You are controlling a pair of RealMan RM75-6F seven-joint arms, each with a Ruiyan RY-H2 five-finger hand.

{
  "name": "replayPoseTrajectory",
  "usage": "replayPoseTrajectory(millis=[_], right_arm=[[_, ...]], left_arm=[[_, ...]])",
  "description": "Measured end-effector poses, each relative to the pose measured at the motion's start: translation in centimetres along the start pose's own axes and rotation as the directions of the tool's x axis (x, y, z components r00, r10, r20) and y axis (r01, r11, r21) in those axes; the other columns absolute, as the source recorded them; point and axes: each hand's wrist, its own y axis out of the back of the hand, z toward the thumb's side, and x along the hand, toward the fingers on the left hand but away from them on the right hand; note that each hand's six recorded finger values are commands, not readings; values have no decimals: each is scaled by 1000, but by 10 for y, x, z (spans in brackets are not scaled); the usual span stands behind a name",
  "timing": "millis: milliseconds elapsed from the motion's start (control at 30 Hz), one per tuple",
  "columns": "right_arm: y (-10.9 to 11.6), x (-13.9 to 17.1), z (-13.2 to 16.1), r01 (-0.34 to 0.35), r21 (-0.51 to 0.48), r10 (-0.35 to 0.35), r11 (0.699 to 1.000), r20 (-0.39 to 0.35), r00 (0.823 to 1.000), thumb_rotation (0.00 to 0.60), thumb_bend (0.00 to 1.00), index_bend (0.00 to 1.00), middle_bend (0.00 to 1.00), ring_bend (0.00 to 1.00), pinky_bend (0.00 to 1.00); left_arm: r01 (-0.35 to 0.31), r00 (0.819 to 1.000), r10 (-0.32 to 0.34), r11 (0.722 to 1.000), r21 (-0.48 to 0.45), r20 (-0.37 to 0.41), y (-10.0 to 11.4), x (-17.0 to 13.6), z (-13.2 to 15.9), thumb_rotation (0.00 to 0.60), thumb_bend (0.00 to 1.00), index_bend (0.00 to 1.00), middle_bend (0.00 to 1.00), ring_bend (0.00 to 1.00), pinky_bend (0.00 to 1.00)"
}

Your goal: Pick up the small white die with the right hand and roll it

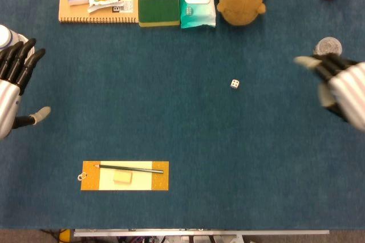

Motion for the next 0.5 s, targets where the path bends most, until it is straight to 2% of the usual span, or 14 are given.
replayPoseTrajectory(millis=[100, 200, 267, 367, 500], right_arm=[[20, 36, -14, 122, -9, -121, 992, 77, 990, 600, 264, 236, 271, 284, 577], [31, 77, -26, 200, 0, -197, 980, 172, 965, 600, 264, 236, 268, 277, 546], [34, 104, -33, 231, 5, -226, 973, 236, 945, 600, 263, 236, 268, 274, 540], [33, 127, -40, 254, -13, -239, 967, 295, 925, 600, 263, 236, 268, 271, 535], [30, 137, -51, 284, -36, -256, 958, 332, 908, 600, 264, 236, 268, 266, 535]], left_arm=[[-20, 1000, 20, 1000, 15, 22, 9, 5, 5, 600, 49, 11, 0, 0, 108], [-41, 999, 40, 999, 21, 36, 17, 8, 8, 600, 49, 11, 0, 0, 107], [-46, 998, 45, 999, 21, 37, 19, 9, 9, 600, 49, 11, 0, 0, 108], [-58, 998, 57, 998, 29, 26, 21, 11, 9, 600, 49, 11, 0, 0, 105], [-79, 997, 80, 995, 59, -9, 25, 14, 5, 600, 50, 11, 0, 0, 94]])
